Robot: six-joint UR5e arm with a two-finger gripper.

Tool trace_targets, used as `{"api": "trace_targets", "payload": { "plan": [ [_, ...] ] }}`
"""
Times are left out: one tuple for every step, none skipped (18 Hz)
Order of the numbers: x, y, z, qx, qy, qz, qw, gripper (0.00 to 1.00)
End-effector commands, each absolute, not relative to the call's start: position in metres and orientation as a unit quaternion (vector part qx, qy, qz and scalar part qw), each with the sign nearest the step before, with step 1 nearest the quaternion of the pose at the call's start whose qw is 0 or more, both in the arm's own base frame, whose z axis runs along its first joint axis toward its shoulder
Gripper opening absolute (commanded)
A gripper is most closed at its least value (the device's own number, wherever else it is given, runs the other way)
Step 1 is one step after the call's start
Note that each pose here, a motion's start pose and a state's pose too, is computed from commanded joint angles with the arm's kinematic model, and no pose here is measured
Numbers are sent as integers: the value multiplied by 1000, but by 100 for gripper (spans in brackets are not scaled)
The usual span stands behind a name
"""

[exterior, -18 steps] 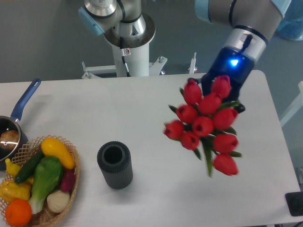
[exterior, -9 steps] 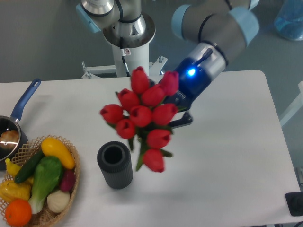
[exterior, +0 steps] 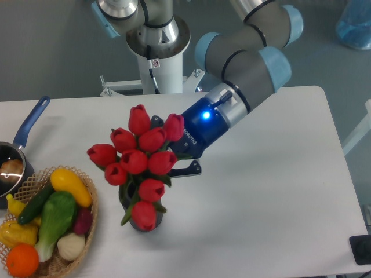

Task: Insert the flowers into the vase
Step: 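Lower the tulip stems down into the black vase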

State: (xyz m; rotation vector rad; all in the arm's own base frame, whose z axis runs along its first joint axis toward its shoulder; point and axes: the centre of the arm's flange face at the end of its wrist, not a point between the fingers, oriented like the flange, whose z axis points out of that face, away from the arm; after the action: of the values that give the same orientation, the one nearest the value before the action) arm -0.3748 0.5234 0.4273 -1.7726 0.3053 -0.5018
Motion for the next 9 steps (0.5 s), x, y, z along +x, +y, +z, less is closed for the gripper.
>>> {"api": "trace_targets", "payload": {
  "plan": [
    [-375,524,423,-763,134,-215,595,0],
    [-375,524,417,-763,133,-217,594,0],
    [-375,525,414,-763,132,-219,593,0],
    [-377,526,408,-764,132,-221,592,0],
    [-378,527,405,-764,132,-221,592,0],
    [-378,527,398,-764,129,-225,590,0],
    [-377,526,393,-765,128,-227,589,1],
    [-375,525,387,-765,129,-227,589,2],
    [-375,523,376,-765,131,-228,588,4]
  ]
}}
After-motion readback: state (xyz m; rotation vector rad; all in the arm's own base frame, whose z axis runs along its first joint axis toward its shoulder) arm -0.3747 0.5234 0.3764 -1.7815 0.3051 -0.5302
